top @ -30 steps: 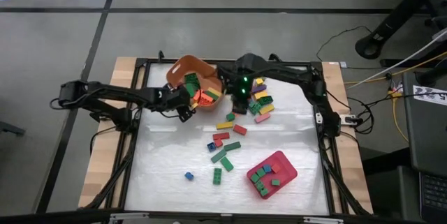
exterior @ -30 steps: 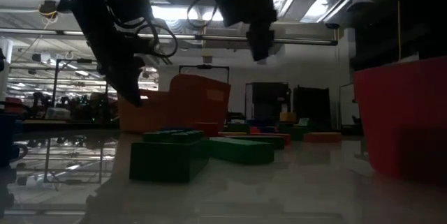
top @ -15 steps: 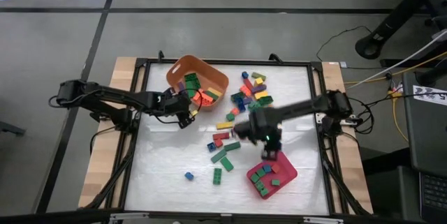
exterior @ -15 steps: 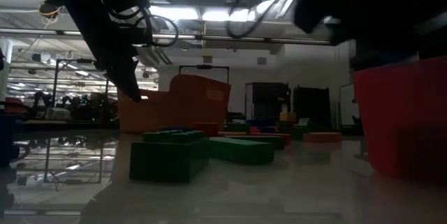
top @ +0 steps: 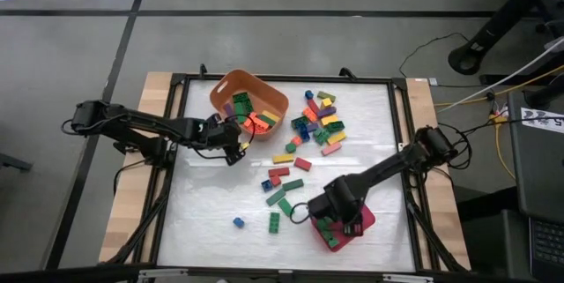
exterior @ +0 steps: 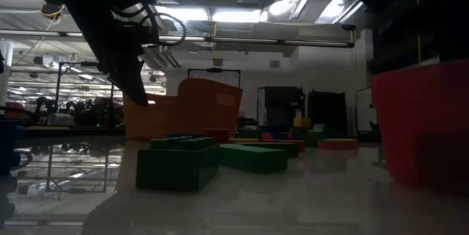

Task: Sort blocks by size
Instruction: Put the small blue game piece into the red bin, then put the large yellow block into the orange bin

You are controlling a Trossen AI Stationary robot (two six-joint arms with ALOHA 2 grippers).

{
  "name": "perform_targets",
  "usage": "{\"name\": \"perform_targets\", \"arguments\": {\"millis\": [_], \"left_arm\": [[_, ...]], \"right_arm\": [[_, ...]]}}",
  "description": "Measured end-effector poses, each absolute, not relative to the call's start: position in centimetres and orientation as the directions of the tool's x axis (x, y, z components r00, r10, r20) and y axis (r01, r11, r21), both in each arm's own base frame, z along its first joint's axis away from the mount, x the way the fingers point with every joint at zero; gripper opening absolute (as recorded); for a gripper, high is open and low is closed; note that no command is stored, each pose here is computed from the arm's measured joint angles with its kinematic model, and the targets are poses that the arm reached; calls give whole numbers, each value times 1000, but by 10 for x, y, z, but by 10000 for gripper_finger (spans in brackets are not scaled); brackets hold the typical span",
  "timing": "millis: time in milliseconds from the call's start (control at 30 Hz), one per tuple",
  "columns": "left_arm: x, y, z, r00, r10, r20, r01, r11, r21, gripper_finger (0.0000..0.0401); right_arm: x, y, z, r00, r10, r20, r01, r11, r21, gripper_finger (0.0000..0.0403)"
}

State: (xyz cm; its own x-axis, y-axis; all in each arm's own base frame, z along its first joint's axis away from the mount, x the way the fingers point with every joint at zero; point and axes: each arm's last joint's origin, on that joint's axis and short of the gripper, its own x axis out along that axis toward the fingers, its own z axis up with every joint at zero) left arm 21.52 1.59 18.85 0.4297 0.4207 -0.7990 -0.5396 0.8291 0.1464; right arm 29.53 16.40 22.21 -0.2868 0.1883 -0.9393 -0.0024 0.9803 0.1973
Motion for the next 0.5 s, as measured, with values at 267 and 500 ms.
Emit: {"name": "perform_targets", "arguments": {"millis": [267,500], "left_arm": [[215,16,188,430,420,-799,-567,814,123,217],[215,15,188,435,396,-809,-561,822,100,217]], "right_arm": [[293,169,221,-223,57,-973,-66,995,73,224],[302,141,225,-259,37,-965,-38,998,48,243]]}}
